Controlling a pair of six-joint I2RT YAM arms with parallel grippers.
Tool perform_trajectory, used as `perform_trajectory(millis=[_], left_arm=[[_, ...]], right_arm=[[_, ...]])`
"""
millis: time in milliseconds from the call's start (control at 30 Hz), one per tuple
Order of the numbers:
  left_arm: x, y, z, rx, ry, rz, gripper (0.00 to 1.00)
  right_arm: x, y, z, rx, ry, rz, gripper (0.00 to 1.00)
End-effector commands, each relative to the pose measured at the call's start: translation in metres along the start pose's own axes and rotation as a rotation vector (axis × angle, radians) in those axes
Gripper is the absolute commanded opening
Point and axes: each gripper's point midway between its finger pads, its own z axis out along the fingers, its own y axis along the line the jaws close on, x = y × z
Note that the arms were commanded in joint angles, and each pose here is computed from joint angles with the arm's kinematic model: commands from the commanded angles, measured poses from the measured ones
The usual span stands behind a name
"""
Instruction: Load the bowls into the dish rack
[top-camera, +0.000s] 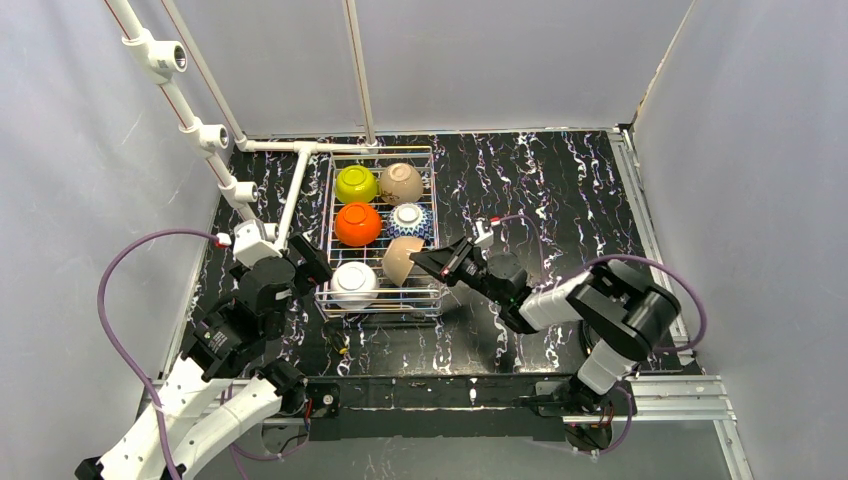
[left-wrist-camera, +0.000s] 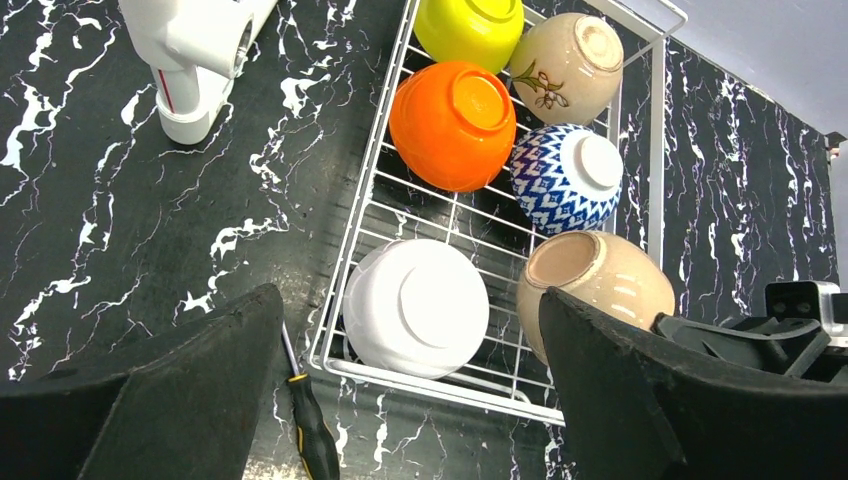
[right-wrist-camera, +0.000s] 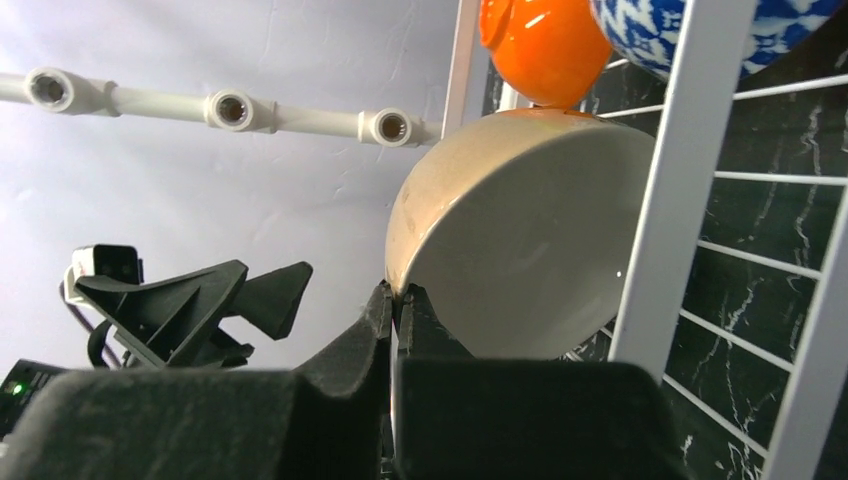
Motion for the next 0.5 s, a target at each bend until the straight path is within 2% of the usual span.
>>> perform_trajectory(millis=[0, 200, 467], left_arm=[[-0.002, -0.001, 0.001, -0.002, -0.008, 0.012, 0.98], [-0.001, -0.002, 0.003, -0.007, -0.002, 0.018, 0.98], [0.000, -0.003, 0.004, -0.013, 0.006, 0.030, 0.98]], right_arm=[[0.015, -0.050, -0.005, 0.083, 0.049, 0.011, 0.01], [0.014, -0.045, -0.002, -0.026, 0.032, 0.089, 0.01], [0.014, -0.054, -0.010, -0.026, 0.017, 0.136, 0.01]])
